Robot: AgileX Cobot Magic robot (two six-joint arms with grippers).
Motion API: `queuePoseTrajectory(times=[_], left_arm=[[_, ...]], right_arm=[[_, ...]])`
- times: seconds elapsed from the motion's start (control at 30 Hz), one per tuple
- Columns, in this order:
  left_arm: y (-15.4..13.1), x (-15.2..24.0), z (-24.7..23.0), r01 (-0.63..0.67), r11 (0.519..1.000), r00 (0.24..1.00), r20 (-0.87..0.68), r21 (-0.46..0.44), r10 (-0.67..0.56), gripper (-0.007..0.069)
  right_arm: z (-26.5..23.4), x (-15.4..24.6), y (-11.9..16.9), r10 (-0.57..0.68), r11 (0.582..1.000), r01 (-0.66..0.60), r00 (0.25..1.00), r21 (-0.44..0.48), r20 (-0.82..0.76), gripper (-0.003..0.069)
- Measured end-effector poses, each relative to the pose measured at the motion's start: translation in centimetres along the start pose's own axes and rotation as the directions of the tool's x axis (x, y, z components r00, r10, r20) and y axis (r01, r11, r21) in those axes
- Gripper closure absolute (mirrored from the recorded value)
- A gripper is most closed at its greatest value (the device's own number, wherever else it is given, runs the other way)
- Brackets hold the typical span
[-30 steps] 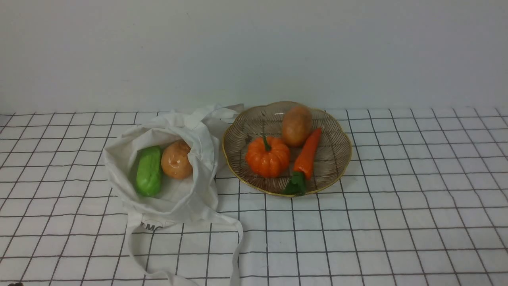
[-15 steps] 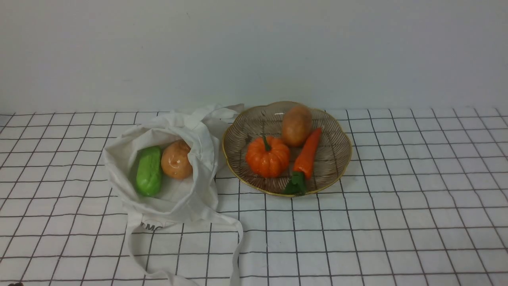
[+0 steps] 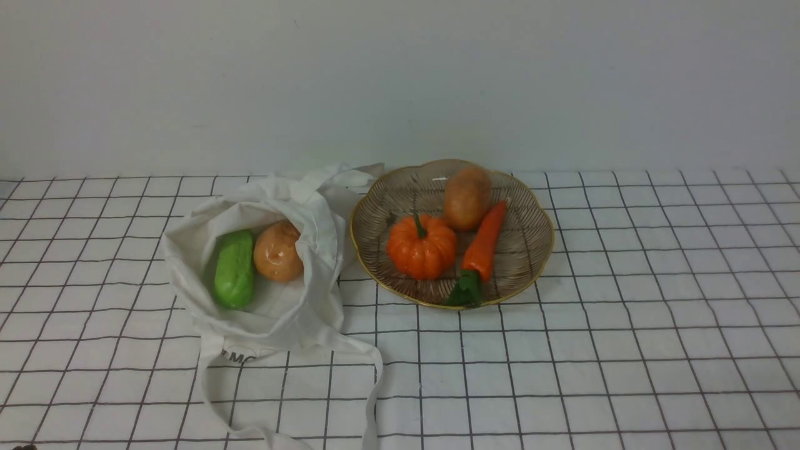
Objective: Take vegetables from bag on white checkered tablecloth place on plate.
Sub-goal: 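Reach into the cloth bag and grasp the green cucumber with the left gripper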
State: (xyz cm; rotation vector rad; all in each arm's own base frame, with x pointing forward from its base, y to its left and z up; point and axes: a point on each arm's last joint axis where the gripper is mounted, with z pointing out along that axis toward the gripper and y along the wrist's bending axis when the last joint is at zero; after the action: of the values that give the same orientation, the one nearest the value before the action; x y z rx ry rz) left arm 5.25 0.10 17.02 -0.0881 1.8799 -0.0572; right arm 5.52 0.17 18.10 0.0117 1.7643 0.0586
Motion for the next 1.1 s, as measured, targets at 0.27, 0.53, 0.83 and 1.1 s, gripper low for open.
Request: queuePoseTrajectory(times=[0.27,0.53,0.83,1.1], left_arm=[[-0.2,0.0,0.0,0.085,0.996,0.996,-0.003,0.016,-0.085,0.0633],[-1.6,-0.1,-0.1,0.655,0.743,0.756,-0.108,0.138,-0.646,0.0633],[-1.9,-0.5,-0.2,0.719,0.671,0.693,-0.115,0.181,-0.712,0.0633],[-3.0,-6.1,-1.9,0.718,0.658,0.694,-0.162,0.229,-0.701,0.0633]], right_arm=[[0.0,0.0,0.0,0.0,1.0,0.0,1.0,0.0,0.0,0.0674],[0.0,0.0,0.0,0.0,1.0,0.0,1.0,0.0,0.0,0.0674],[0.0,0.0,0.0,0.0,1.0,0.0,1.0,0.0,0.0,0.0674],[0.0,0.0,0.0,0.0,1.0,0.0,1.0,0.0,0.0,0.0674]])
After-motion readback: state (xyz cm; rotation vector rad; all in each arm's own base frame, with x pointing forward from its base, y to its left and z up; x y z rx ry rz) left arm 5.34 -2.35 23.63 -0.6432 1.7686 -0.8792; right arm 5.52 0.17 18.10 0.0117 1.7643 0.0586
